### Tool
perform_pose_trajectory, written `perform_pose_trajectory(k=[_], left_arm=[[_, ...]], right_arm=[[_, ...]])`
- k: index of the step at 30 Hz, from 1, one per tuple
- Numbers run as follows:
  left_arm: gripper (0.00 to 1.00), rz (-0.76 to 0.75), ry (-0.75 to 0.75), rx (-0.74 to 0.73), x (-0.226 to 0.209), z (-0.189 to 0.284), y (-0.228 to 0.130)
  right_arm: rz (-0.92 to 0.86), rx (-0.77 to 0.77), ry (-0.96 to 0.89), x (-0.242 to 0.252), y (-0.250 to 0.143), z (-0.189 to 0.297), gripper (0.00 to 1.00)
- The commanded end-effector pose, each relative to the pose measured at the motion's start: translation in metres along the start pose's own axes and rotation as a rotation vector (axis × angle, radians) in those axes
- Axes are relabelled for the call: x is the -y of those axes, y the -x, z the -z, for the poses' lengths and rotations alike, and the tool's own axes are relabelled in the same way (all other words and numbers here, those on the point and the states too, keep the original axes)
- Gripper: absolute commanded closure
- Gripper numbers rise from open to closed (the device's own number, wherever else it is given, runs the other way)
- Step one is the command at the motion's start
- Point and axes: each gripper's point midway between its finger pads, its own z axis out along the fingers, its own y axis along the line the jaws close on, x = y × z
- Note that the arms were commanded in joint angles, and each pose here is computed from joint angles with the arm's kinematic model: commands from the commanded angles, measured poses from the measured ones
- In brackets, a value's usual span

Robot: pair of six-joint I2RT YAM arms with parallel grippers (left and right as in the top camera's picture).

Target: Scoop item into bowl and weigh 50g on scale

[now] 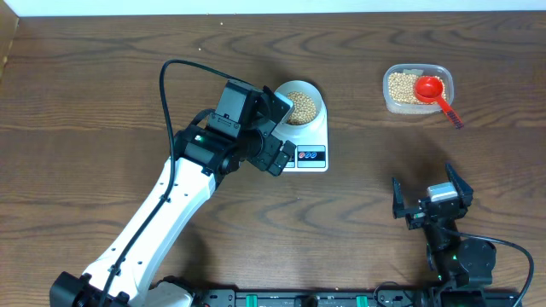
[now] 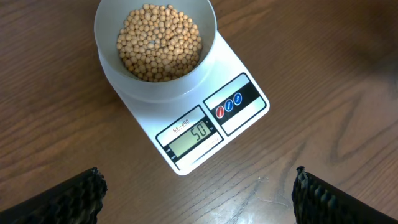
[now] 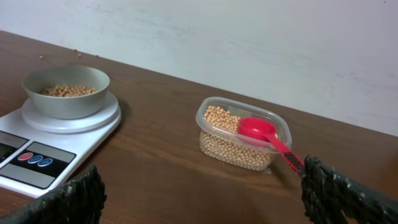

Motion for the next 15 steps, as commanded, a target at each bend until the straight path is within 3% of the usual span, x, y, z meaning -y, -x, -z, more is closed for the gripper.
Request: perform_pose_trajectory(k=[1, 15], left_arm=[[0.02, -0.008, -0.004, -0.009, -0.0009, -0.0018, -0.0015], [0.02, -0.003, -0.004, -0.034, -0.0006, -0.0017, -0.0078]], right_arm=[[0.010, -0.001, -0.005, 0.0001, -0.0010, 0.0001, 0.01], [0.010, -0.001, -0.005, 0.0001, -0.0010, 0.0001, 0.01]])
